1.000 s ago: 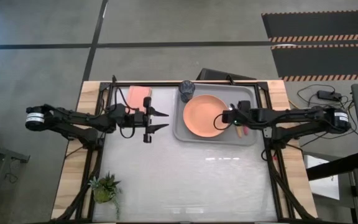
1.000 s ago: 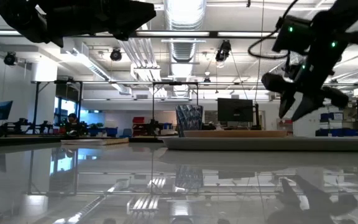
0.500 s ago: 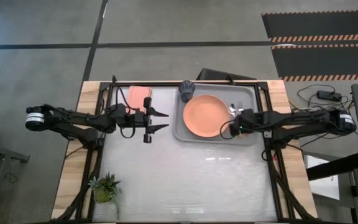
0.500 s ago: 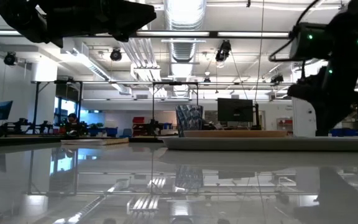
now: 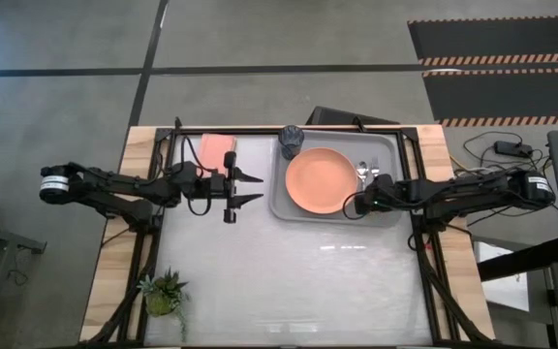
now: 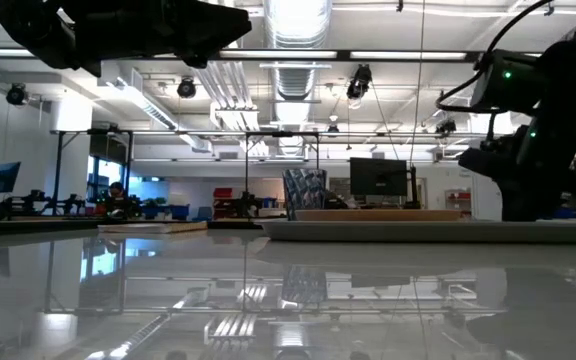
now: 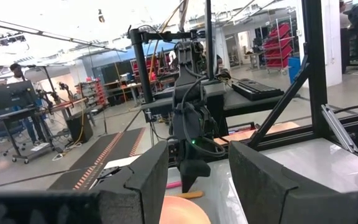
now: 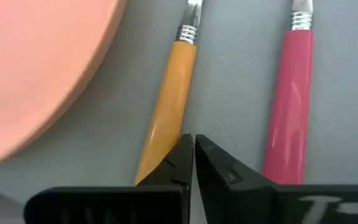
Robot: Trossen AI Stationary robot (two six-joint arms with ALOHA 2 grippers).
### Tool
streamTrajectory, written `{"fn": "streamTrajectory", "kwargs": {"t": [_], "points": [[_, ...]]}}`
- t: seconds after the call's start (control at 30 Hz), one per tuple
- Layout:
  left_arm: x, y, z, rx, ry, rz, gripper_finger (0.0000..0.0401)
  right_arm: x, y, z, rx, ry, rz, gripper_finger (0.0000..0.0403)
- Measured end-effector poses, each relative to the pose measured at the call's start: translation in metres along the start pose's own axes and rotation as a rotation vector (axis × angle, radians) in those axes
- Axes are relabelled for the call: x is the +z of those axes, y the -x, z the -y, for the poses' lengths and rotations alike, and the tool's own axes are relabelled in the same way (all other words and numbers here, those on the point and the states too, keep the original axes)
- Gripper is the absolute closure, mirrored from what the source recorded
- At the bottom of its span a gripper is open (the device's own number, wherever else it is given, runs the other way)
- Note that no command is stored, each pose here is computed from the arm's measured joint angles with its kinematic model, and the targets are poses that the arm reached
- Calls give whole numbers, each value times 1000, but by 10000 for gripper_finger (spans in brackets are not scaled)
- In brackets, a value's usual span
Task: Pick and place plate/cup/fork/spoon on tray
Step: Put the yellow spoon on the right of the gray serving tray, then adjust the red fork slightly to the right
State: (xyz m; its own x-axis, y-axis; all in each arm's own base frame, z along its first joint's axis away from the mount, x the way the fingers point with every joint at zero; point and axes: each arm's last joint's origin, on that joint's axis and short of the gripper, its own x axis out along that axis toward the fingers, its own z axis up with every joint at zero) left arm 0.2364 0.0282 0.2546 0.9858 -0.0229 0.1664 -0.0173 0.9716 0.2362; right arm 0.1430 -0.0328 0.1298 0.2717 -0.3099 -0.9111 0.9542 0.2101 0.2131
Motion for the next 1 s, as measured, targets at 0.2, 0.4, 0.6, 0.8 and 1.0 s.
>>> {"fn": "streamTrajectory", "kwargs": {"t": [0.2, 0.4, 0.6, 0.8, 1.0], "points": [[0, 0, 0, 0, 0, 0, 248, 2, 1, -5, 35, 11, 6, 394], [0, 0, 0, 0, 1, 0, 248, 11, 13, -16, 49, 38, 21, 394], [0, 0, 0, 0, 1, 0, 248, 15, 23, -11, -97, 74, 65, 394], [0, 0, 0, 0, 1, 0, 248, 15, 21, -1, -206, 43, 108, 394], [1, 0, 0, 1, 0, 8, 248, 33, 27, -9, -191, 18, 219, 394]]}}
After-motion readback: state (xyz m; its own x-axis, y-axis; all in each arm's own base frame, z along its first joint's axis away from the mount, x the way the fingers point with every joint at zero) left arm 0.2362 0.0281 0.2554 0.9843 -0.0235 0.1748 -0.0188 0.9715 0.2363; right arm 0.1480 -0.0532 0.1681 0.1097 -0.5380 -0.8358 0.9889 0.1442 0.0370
